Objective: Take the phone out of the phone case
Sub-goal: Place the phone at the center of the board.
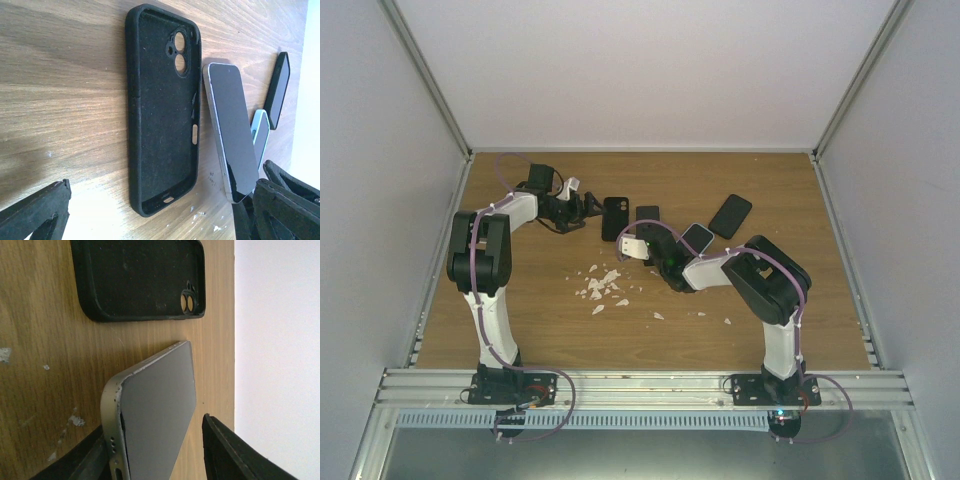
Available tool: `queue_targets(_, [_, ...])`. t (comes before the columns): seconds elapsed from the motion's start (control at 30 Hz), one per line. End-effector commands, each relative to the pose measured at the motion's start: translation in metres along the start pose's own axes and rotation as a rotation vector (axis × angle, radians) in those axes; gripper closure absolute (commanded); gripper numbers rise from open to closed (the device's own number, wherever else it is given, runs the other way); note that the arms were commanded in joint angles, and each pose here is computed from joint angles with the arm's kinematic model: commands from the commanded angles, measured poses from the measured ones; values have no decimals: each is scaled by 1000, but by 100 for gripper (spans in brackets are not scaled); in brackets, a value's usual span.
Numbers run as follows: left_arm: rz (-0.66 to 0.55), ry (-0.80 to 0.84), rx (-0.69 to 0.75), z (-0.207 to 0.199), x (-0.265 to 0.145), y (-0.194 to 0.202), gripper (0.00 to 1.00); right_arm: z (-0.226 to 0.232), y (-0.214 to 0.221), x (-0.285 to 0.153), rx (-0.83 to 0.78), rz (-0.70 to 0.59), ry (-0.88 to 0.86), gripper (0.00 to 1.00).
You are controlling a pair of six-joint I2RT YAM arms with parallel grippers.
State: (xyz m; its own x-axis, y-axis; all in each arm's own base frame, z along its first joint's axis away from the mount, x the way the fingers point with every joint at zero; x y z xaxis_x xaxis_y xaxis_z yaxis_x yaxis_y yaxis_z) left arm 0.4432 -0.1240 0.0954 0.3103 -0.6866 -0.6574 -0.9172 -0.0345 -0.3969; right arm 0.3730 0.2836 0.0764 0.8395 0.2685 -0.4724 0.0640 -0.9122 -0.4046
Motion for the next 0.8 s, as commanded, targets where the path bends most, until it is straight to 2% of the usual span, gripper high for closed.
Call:
queue_targets(0.0, [-61, 5, 58, -10, -14, -14, 1, 4, -5, 0, 38, -26, 14, 52])
queue_targets(0.43, [-70, 10, 55, -10, -16, -16, 1, 22, -11, -5, 26, -43, -129, 31])
queue_targets(0.77, [-68, 16, 50, -10, -15, -17, 1, 10, -8, 12, 35, -33, -188, 22])
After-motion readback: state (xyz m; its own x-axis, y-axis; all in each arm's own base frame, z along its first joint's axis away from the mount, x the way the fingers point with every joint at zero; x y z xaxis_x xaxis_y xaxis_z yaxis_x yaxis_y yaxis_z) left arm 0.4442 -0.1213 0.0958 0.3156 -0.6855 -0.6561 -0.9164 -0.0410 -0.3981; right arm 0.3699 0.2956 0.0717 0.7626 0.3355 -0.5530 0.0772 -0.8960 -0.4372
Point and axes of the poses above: each gripper's point midway between its finger pads, its own x axis out along the fingers, its own z axis along the line the jaws close on, y = z × x, the point moved 4 cm from there along -x, back along the fingers, and after that the axes turned 14 degrees about x, right-handed, at the moved point
